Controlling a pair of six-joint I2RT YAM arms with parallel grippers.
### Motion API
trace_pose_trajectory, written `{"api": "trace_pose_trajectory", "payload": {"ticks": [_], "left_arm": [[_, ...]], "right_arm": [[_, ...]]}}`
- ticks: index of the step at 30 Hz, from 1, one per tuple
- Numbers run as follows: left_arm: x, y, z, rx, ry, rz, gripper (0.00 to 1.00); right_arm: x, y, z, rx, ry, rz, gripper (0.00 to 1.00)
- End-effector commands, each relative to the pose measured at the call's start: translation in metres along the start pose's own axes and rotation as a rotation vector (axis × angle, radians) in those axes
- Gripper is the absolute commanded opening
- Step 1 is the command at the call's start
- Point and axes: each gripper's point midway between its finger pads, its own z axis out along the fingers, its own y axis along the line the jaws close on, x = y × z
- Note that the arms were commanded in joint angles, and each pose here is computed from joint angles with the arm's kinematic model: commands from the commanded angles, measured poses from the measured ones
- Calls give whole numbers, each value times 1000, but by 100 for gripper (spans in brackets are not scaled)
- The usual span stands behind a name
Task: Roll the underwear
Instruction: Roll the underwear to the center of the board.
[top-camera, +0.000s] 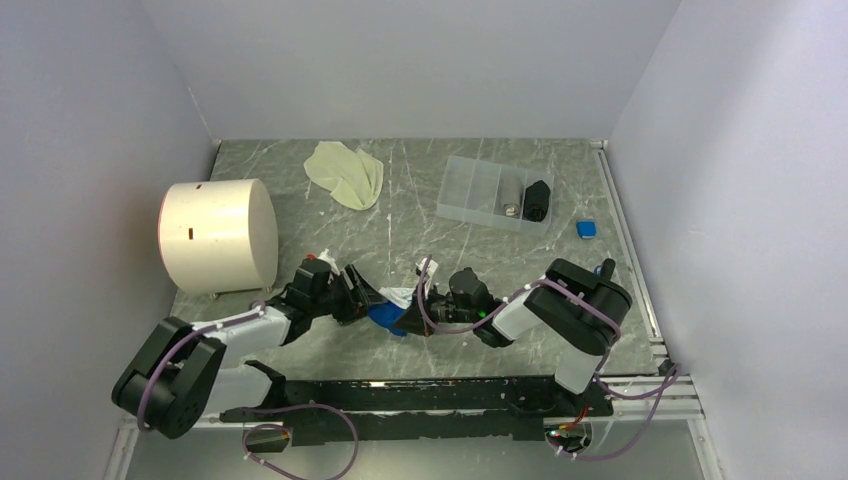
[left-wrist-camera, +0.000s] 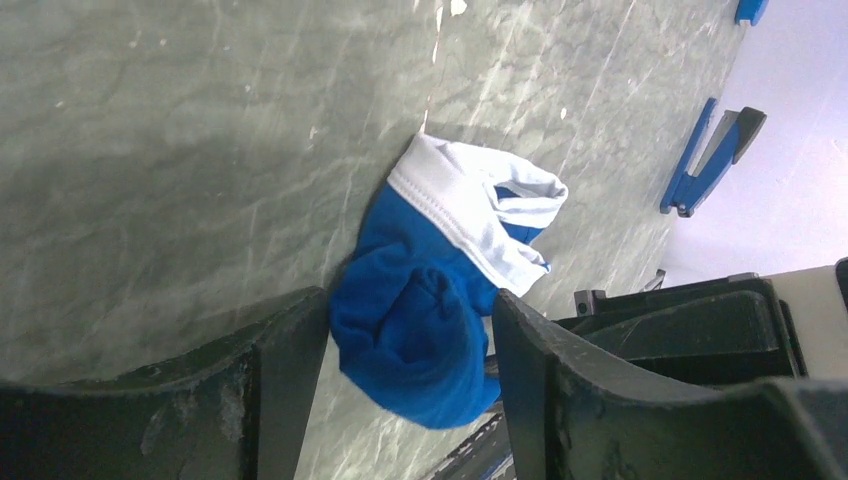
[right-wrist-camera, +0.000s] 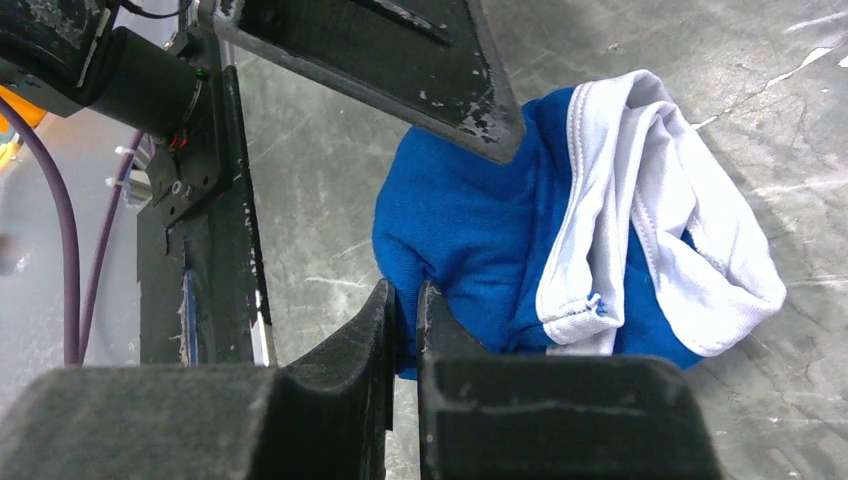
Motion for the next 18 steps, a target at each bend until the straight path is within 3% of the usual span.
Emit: {"api": "trace_pose_trajectory", "payload": {"ticks": [1,5,8,11,14,16,18], "left_arm": [[23,41,6,-148,68,-21,65],[29,46,11,-175,80,-4,46],[31,49,10,-183,81,-3,29],[28,51,7,-200,67,6,25],[26,48,5,-202,63,20,24],[25,45,5,-203,69,30,23],[25,43,5,-204,81,35,23]], "right_arm": [[8,2,-2,-26,14,31,5],[6,2,-3,-27,10,20,8],[7,-1,-4,-6,43,-5,17],[0,-6,-7,43,81,-72,28],[-6,-11,-12,113,149,-172,32],[-17,-16,-15,179,173,-246,45],[-24,-17,-17,234,199,-337,50]]}}
